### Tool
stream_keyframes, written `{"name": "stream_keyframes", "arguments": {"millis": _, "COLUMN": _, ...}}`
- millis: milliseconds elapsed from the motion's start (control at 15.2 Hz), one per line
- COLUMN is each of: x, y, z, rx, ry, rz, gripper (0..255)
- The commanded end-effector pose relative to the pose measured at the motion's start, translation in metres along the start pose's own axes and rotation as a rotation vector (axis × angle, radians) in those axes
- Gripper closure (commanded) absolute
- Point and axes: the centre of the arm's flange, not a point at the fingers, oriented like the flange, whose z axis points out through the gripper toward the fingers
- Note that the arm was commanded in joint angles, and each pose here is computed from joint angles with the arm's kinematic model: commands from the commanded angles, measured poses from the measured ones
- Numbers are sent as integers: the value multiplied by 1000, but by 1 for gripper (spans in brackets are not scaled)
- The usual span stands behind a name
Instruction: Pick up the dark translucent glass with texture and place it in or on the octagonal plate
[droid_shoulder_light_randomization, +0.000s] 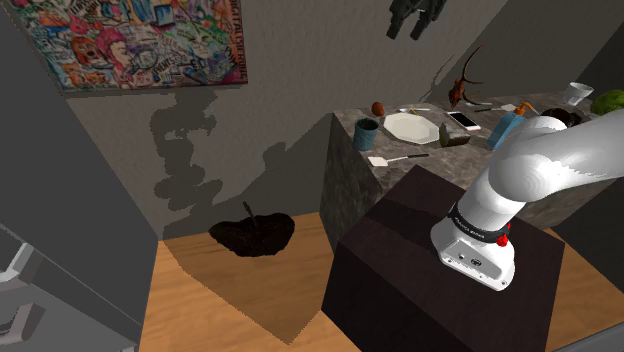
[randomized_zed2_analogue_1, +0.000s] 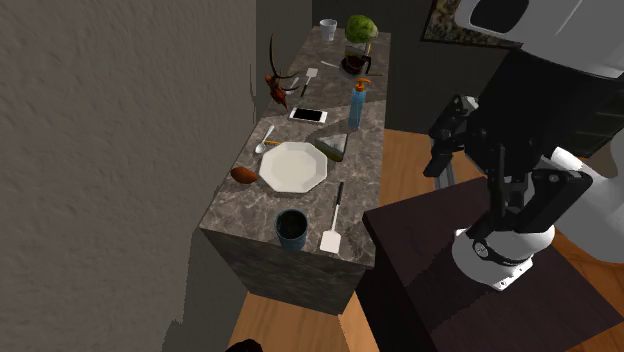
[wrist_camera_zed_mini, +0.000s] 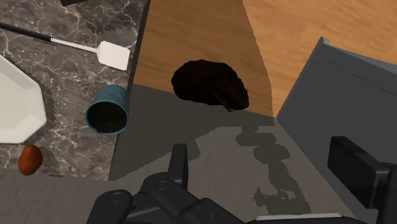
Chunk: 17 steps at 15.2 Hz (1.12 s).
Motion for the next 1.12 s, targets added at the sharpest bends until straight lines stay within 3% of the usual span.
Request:
{"name": "stream_keyframes", "arguments": {"millis": 0, "x": 0, "y": 0, "z": 0, "rx": 0, "ry": 0, "rz": 0, "gripper": 0}}
{"name": "stream_keyframes", "arguments": {"millis": 1056, "x": 72, "y": 122, "z": 159, "rx": -19, "ry": -77, "rz": 17, "gripper": 0}}
